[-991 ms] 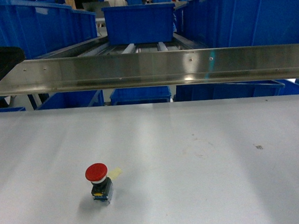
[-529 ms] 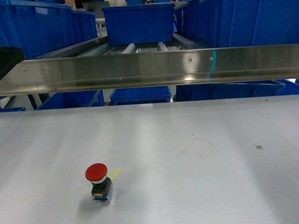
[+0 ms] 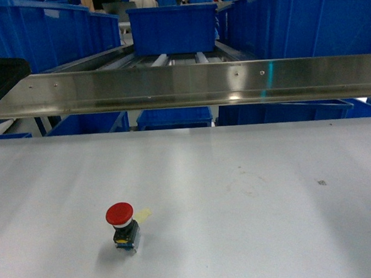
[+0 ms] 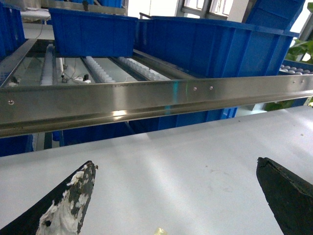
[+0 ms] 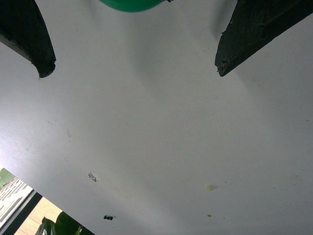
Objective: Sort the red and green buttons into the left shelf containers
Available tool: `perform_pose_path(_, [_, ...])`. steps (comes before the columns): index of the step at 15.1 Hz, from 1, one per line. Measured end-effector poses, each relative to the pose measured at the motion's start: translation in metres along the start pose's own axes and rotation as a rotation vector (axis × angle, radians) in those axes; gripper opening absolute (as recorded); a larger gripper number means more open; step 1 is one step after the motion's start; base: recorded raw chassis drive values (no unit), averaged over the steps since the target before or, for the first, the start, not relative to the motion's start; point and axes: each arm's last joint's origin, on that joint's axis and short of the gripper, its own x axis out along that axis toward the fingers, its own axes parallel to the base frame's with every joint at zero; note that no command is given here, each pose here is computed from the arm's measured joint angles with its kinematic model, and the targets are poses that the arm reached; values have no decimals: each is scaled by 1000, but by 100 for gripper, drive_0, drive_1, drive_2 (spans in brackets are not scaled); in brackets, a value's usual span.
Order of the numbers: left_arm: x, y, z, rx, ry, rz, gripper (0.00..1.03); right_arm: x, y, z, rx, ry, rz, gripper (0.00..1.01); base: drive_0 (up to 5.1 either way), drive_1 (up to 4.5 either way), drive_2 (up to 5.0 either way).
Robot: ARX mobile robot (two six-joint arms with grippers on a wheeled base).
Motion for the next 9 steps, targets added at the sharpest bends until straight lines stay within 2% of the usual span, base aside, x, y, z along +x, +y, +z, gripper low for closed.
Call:
perform_pose_path(2, [0, 0, 0, 0, 0, 0, 98, 1, -2, 1, 6, -1, -11, 98, 0, 0, 0])
perform_pose_path(7, [0, 0, 0, 0, 0, 0, 98, -4, -4, -6, -2, 13, 3, 98, 0, 0, 0])
perform_pose_path(8, [0, 0, 0, 0, 0, 1, 98, -4, -4, -6, -1, 10, 4, 95, 0, 0, 0])
perform_pose_path(9, [0, 0, 0, 0, 0, 0, 98, -4, -4, -6, -1, 11, 5, 82, 0, 0, 0])
